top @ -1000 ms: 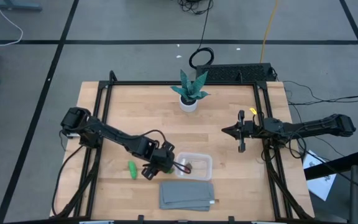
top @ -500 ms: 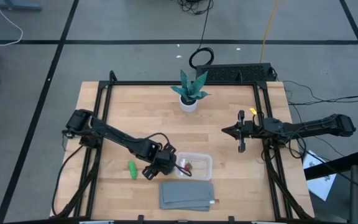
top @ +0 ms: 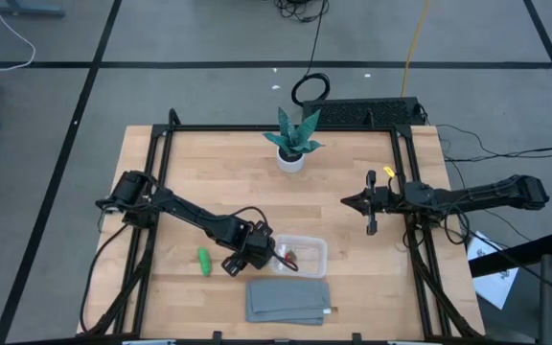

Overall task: Pick and placing Produce into tupperware
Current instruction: Put the orange carrot into the container

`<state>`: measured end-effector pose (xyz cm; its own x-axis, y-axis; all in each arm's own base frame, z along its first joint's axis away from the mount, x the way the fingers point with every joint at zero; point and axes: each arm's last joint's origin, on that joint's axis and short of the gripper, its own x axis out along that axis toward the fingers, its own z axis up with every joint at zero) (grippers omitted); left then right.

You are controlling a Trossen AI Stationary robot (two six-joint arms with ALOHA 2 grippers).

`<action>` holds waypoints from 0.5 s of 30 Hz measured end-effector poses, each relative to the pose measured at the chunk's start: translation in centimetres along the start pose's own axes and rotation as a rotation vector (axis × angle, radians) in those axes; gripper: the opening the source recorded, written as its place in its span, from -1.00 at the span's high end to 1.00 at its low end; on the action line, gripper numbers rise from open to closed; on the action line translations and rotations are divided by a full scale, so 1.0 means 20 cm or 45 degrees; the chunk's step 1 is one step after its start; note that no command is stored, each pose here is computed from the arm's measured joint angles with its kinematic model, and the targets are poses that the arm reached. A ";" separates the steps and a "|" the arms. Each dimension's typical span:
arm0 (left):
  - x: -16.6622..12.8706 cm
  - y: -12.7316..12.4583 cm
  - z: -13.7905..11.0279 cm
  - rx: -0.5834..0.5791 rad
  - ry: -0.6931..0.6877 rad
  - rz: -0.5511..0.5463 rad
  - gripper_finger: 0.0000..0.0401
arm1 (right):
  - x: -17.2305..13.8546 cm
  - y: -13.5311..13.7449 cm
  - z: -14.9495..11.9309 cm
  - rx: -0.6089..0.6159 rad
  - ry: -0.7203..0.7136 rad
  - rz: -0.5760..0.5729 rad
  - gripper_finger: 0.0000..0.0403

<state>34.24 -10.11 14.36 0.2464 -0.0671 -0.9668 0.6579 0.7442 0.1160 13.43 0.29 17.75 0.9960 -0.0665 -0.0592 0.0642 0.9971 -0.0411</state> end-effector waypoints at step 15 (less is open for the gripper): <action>0.00 0.00 0.00 -0.001 -0.006 0.001 -0.45 | 0.00 0.00 0.00 -0.001 0.000 0.000 1.00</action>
<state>34.29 -10.12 14.34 0.2502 -0.0699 -0.9657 0.6574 0.7445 0.1164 13.43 0.29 17.74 0.9960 -0.0666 -0.0596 0.0642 0.9971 -0.0415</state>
